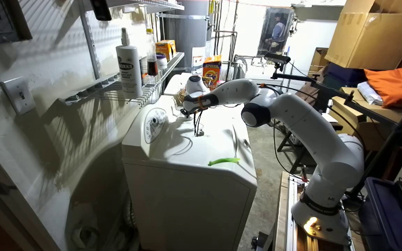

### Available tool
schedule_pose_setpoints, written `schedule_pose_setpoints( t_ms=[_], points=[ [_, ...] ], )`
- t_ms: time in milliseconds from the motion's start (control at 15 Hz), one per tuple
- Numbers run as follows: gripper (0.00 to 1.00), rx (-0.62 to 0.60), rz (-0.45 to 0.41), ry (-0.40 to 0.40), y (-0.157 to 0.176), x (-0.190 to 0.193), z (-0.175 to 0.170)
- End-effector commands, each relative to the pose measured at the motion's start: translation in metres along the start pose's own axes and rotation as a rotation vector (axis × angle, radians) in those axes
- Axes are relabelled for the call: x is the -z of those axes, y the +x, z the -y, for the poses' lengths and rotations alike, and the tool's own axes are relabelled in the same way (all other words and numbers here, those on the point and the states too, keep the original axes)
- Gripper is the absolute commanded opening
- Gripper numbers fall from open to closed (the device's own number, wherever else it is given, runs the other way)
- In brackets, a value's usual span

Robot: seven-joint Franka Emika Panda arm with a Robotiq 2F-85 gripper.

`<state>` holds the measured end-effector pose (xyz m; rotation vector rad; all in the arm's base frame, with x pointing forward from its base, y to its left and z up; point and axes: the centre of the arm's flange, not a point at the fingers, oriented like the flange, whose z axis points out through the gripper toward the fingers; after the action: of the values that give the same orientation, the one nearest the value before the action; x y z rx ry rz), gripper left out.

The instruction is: Use the tissue to push the brown objects together

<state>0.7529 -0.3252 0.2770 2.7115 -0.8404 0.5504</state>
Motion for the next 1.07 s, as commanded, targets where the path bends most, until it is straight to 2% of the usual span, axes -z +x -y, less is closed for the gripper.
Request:
schedule_pose_setpoints(
  t_ms=[0, 800, 1000],
  points=[
    [0.0, -0.033, 0.11, -0.062, 0.0, 0.006, 0.007],
    [0.01, 0.003, 0.482, -0.126, -0.048, 0.009, 0.011],
    [0.01, -0.002, 0.538, -0.121, -0.058, 0.008, 0.009]
  ],
)
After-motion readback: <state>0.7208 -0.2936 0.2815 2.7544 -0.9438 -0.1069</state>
